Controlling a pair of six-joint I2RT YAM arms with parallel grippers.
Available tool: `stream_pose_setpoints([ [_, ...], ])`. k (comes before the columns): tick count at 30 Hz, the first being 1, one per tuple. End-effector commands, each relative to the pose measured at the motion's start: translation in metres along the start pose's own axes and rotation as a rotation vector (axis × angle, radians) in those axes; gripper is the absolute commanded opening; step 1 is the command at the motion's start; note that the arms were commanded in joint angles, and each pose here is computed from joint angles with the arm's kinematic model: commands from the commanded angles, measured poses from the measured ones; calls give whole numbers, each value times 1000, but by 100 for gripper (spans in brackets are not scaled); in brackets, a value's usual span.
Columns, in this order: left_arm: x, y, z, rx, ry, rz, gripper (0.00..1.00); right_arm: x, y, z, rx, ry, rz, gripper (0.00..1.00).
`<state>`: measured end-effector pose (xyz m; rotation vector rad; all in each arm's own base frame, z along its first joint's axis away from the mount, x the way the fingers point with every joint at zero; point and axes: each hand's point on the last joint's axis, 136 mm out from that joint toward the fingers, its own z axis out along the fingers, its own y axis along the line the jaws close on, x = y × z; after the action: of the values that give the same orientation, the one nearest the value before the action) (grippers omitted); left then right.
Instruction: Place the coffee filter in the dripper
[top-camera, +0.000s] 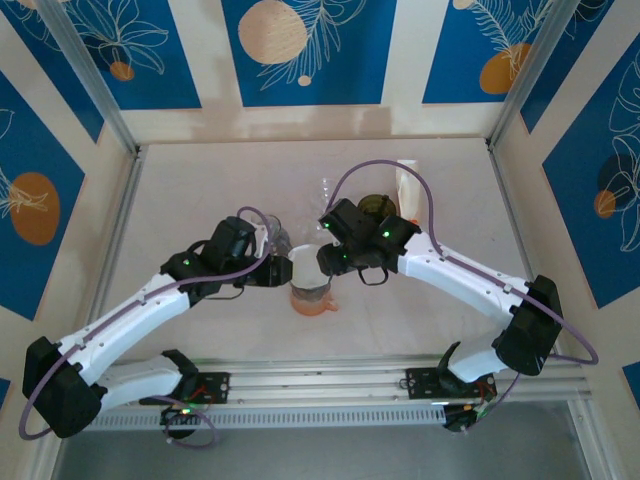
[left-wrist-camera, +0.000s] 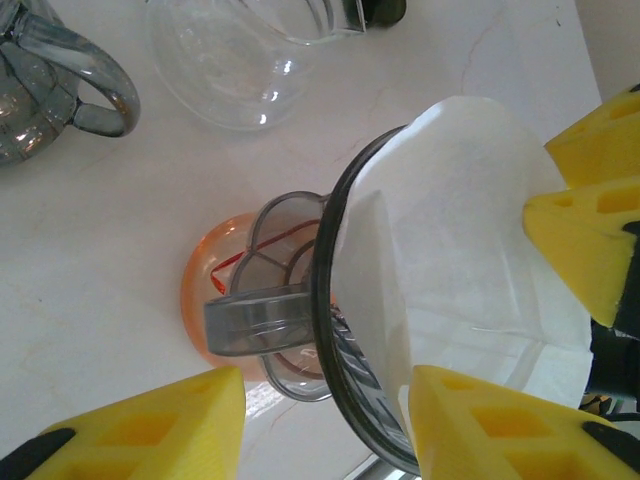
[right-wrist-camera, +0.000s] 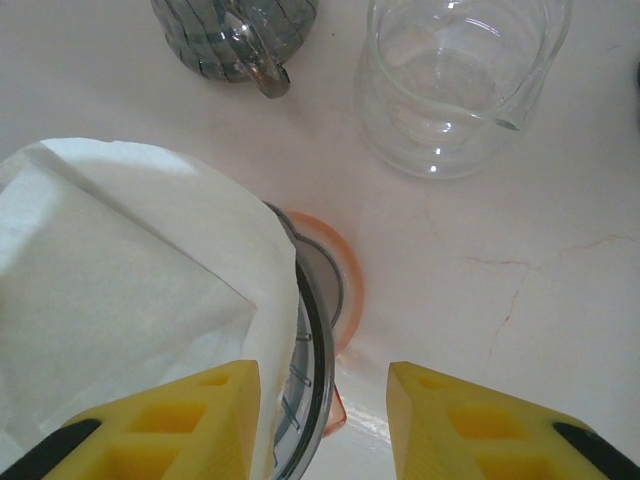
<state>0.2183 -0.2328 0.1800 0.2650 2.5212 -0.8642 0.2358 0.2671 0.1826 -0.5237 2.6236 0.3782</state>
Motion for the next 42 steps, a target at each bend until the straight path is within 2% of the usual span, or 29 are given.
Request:
stream_pose_setpoints([
  [1, 7, 11, 3, -36, 19, -7, 47, 1, -5, 0, 19, 8, 22, 41],
  [12, 7, 9, 7, -16, 20, -17, 49, 1, 1, -8, -39, -33, 28, 49],
  [23, 8, 10, 10, -12, 22, -22, 49, 13, -12, -5, -19, -16, 72, 49],
  [28, 7, 9, 11, -8, 21, -25, 51, -7, 10, -15, -99, -65, 30, 60],
  [35, 8, 10, 13, -4, 23, -29, 52, -6, 19, 7, -94, 54, 0, 70],
  [42, 7, 9, 13, -1, 21, -27, 52, 1, 13, 25, -33, 128, -21, 72],
])
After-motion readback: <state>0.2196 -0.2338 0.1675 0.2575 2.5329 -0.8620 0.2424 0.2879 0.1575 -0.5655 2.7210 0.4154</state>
